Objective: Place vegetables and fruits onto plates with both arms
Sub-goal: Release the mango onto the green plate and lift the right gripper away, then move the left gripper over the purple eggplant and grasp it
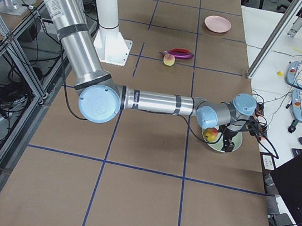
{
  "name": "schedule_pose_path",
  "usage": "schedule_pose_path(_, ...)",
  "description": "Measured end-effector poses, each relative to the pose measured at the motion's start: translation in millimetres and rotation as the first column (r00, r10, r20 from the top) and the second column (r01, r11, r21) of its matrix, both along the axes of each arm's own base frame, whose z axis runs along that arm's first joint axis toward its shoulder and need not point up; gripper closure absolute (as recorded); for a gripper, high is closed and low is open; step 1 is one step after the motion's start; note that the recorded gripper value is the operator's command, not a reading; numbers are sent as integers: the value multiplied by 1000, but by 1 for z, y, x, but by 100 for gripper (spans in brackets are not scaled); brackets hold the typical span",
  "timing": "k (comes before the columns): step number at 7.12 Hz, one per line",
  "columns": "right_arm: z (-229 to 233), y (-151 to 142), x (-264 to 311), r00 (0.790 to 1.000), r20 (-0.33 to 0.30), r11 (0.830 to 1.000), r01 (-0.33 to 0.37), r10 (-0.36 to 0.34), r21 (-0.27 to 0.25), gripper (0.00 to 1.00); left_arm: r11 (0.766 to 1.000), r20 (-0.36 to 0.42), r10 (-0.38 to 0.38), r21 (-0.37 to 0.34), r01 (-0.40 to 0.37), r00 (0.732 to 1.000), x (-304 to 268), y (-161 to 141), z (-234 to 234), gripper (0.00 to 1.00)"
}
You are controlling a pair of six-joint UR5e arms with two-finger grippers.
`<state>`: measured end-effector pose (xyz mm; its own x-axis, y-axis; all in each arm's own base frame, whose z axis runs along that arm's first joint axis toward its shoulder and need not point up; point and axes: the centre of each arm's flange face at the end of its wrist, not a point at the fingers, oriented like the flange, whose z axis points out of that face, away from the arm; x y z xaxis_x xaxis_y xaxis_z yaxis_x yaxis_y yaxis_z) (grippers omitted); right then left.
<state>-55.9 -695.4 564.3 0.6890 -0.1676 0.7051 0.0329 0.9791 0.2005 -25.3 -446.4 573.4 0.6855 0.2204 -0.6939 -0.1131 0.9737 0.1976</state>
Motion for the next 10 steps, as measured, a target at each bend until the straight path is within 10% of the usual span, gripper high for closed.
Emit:
schedule_pose_path(4,27,117,49,999,-7,998,-47,46,-45,0,992,-50,-101,64,104,994,23,-54,-85,0)
schedule_pose_path(7,35,173,56,999,-20,998,-50,49,-49,0,999,-116,-34,-13,33,993,177,-66,-178,0)
schedule_pose_path(10,34,177,56,999,-20,998,-52,51,-47,0,976,-96,-154,-169,137,983,353,-54,-271,0)
